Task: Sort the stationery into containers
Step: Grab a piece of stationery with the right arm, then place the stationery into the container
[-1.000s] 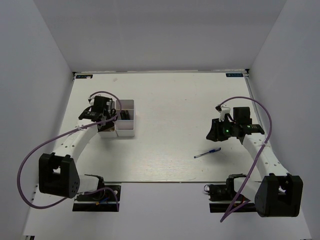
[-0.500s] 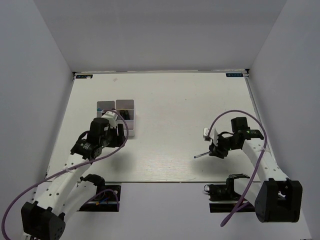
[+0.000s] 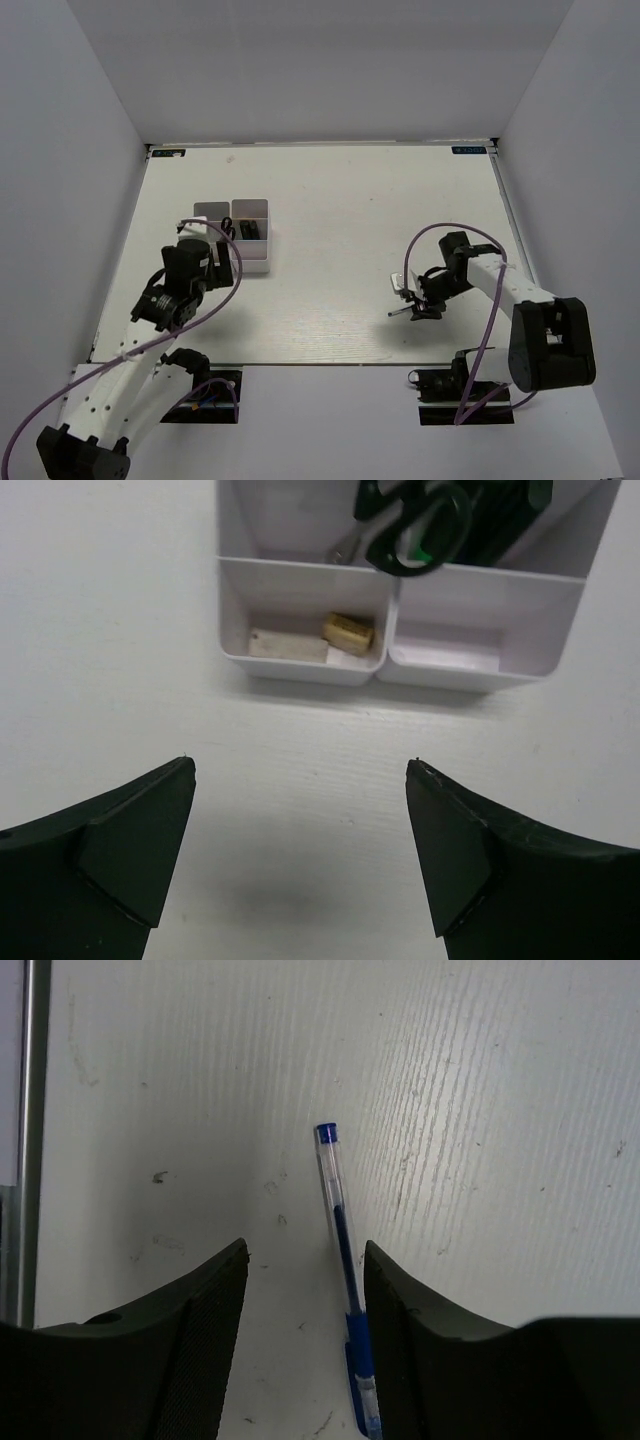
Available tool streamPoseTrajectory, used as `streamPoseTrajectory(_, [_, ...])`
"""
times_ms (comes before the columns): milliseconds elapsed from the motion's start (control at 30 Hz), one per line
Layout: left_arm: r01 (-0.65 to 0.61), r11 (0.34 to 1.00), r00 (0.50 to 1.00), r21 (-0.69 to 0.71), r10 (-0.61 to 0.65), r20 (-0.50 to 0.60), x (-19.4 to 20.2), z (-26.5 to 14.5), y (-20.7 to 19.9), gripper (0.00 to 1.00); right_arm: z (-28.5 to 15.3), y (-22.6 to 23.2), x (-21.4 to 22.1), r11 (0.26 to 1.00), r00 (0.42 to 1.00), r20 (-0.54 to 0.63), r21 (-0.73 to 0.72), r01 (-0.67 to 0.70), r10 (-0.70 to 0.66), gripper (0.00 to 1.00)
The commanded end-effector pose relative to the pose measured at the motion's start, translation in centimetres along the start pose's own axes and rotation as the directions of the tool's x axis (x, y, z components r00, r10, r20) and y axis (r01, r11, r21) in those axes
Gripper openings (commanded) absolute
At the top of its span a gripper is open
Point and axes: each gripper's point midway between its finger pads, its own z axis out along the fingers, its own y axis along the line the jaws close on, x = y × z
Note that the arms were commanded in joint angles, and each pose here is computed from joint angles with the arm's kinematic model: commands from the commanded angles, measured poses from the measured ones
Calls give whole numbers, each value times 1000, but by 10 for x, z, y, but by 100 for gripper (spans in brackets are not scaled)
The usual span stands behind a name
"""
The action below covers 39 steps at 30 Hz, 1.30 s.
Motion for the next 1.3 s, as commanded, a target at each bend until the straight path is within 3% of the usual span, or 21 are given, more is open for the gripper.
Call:
streamPoseTrajectory(0, [55, 994, 992, -96, -43, 117, -20, -12, 22, 96, 4, -20, 4, 998, 997, -44, 26, 60, -59, 53])
streamPoseTrajectory(367, [44, 992, 994, -119, -31, 103, -16, -9, 25, 98, 24, -29, 20, 996, 980, -185, -56, 69, -78, 49])
streamPoseTrajectory(467, [53, 990, 992, -131, -36, 123, -18, -12, 29, 98, 29, -19, 29, 989, 966, -241, -133, 69, -99, 37])
streamPoseTrajectory(500, [58, 989, 990, -135, -41, 132, -20, -13, 30, 98, 30, -14, 37, 985, 953, -283, -164, 62, -107, 23])
streamPoseTrajectory(567, [60, 988, 990, -140, -41, 137, -19, -13, 31, 98, 33, -6, 41, 977, 945, -303, -204, 59, -120, 3])
streamPoseTrajectory(733, [75, 983, 987, -165, -50, 151, -20, -14, 37, 100, 37, 2, 42, 972, 928, -358, -236, 20, -106, 0])
streamPoseTrajectory(833, [75, 981, 987, -181, -47, 155, -20, -14, 39, 100, 45, -9, 13, 976, 935, -349, -218, -9, -69, 0])
streamPoseTrajectory(867, [79, 980, 986, -183, -50, 158, -20, -15, 40, 100, 44, -39, -18, 991, 940, -340, -123, -56, 11, 0])
streamPoseTrajectory(933, [80, 975, 987, -208, -47, 156, -19, -14, 44, 100, 56, -51, -40, 988, 941, -334, -121, -101, 55, 0])
streamPoseTrajectory(967, [82, 972, 986, -218, -47, 161, -19, -15, 46, 100, 44, -88, -86, 991, 950, -290, -24, -129, 117, 0])
streamPoseTrajectory(1000, [85, 969, 985, -231, -47, 164, -20, -15, 48, 100, 62, -89, -98, 987, 946, -298, -59, -147, 123, 0])
streamPoseTrajectory(1067, [85, 966, 985, -244, -44, 169, -20, -16, 51, 100, 62, -116, -146, 984, 961, -217, -8, -176, 170, 0])
streamPoseTrajectory(1100, [87, 963, 984, -255, -43, 172, -20, -16, 53, 100, 53, -141, -195, 987, 981, -116, 45, -153, 158, 0])
streamPoseTrajectory(1133, [85, 962, 984, -261, -40, 175, -20, -16, 54, 100, 73, -141, -201, 976, 970, -110, 9, -217, 217, 0])
streamPoseTrajectory(1200, [85, 959, 983, -272, -36, 180, -20, -16, 56, 100, 74, -162, -251, 976, 977, -4, 33, -215, 215, 0])
streamPoseTrajectory(1267, [85, 954, 983, -286, -33, 181, -20, -16, 59, 100, 88, -162, -273, 971, 970, 43, 5, -239, 239, 0])
